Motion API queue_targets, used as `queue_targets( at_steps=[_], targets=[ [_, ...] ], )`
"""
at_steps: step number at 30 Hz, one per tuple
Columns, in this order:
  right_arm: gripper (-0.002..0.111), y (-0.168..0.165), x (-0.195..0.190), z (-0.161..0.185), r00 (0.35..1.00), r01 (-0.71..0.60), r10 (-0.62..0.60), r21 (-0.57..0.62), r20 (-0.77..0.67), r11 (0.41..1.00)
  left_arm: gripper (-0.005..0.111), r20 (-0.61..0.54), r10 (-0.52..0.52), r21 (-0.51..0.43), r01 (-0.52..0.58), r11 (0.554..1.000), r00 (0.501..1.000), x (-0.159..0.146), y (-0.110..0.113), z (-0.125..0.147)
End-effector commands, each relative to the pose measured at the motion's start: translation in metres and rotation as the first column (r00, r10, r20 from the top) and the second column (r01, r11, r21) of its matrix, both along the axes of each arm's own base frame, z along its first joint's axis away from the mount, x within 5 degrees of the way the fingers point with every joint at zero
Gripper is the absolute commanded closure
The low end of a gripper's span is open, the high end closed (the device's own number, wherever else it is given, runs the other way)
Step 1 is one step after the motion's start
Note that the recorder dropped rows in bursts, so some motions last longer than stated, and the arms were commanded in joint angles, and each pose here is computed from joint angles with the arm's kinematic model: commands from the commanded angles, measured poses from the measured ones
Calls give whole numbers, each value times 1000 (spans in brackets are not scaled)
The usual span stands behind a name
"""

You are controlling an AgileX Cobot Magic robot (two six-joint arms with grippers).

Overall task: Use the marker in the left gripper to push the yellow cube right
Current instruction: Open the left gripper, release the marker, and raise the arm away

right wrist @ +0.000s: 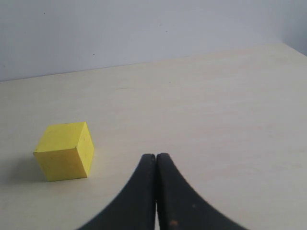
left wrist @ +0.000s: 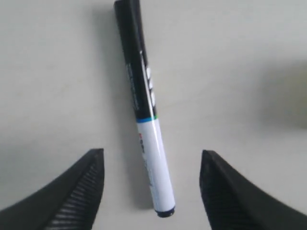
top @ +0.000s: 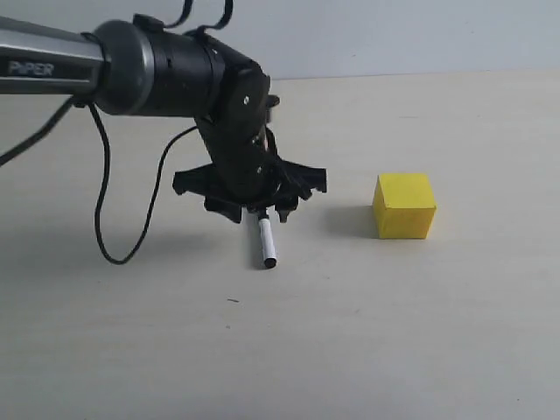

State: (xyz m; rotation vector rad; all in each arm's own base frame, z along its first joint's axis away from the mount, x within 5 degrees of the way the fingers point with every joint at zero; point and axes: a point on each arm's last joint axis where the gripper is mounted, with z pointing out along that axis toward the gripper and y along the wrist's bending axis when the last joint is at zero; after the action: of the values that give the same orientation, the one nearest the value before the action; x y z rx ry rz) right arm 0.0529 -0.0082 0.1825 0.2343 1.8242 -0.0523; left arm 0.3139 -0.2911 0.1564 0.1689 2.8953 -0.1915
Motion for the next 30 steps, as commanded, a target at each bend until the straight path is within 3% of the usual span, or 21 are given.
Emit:
queue_targets(
  at_steps=[1,3,7,12,16,18,21,25,28,30],
  targets=[
    [108,0,0,-1,1000,4,-4,-1,3,1000,54,141,-98,-25,102,994,985,2,4,45],
    [108,0,0,-1,1000,4,-4,-1,3,1000,67,194,-120,-22,127,992,974,0,9,63],
    [108,0,0,-1,1000,4,-4,-1,3,1000,106,293,-164,-6,173,985,942,-8,22,84],
    [108,0,0,-1,1000,4,-4,-1,3,1000,107,485,-192,-99,272,957,853,-29,37,97],
    [108,0,0,-1,1000,4,-4,-1,3,1000,107,666,-148,-237,396,887,731,-61,59,105],
    [108,0,0,-1,1000,4,-4,-1,3,1000,107,754,-112,-277,468,839,647,-79,74,110],
    [108,0,0,-1,1000,4,-4,-1,3,1000,107,867,-81,-251,570,782,492,-107,98,119],
    [108,0,0,-1,1000,4,-4,-1,3,1000,107,944,-48,-176,623,762,325,-146,135,125],
    [108,0,0,-1,1000,4,-4,-1,3,1000,107,971,-14,-143,623,769,240,-173,162,129],
    [108,0,0,-1,1000,4,-4,-1,3,1000,107,974,38,-169,605,778,224,-186,177,129]
  ],
)
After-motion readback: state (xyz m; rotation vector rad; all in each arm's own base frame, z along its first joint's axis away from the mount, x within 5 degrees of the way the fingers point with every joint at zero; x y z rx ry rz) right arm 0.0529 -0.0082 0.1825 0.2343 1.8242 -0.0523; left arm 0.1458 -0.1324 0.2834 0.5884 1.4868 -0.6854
